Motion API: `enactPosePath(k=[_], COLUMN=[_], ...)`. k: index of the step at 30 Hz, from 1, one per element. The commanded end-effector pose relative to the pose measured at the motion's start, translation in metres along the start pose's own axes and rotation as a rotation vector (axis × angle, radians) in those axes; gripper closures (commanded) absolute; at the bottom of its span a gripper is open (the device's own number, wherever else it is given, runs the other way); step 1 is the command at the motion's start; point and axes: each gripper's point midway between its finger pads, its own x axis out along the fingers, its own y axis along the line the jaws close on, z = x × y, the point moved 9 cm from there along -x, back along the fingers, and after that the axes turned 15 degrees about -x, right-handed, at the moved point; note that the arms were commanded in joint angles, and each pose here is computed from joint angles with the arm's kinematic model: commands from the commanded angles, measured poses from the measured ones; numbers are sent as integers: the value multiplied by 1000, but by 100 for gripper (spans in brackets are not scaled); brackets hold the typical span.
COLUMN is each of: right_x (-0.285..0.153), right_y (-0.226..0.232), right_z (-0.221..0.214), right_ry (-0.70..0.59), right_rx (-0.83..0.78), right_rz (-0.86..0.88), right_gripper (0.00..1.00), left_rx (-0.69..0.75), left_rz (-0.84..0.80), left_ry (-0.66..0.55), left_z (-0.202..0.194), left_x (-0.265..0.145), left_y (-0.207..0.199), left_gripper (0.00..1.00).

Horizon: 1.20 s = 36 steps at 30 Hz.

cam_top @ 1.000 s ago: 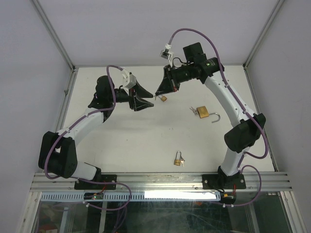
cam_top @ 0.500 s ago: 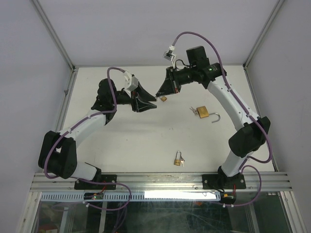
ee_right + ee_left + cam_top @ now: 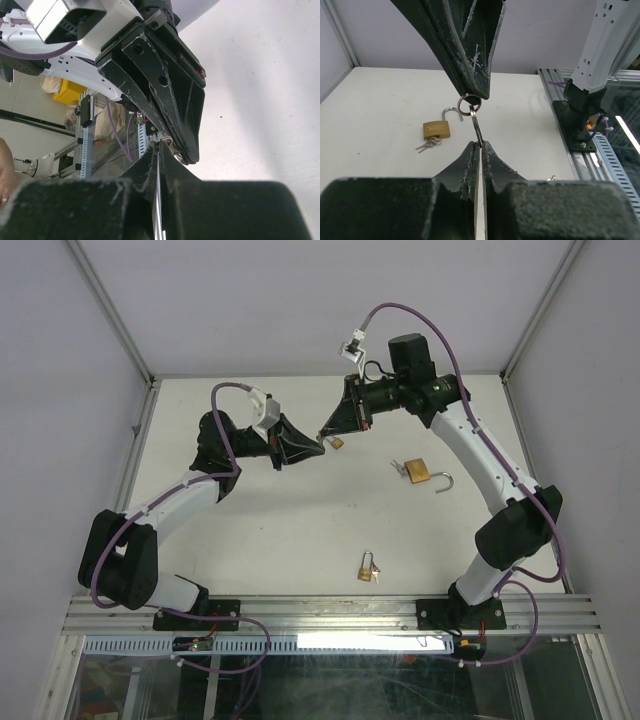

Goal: Unlock with the key
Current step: Pick up the key from the center of the board.

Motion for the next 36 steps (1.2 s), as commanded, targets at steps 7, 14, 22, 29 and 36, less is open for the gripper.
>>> enactPosePath(k=[7, 14, 22, 29, 36], right_x=[-10, -11, -11, -21, -31], right_y=[16, 17, 17, 17, 2], right_z=[14, 14, 14, 7, -29], right_ry=[-58, -60, -61, -57, 129], right_rx=[-59, -60, -60, -53, 43], right_rz=[24, 23, 22, 12, -136], right_gripper=[100, 100, 100, 100, 100], left_rx=[68, 66, 74, 33, 51], left_rz=[-12, -29, -34, -2, 204], left_ry=[-67, -64, -70, -50, 154], left_z=[19, 18, 21, 20, 14], left_x=[1, 1, 2, 1, -7], left_y=[-17, -17, -18, -17, 0], left_gripper=[100, 75, 95, 100, 100])
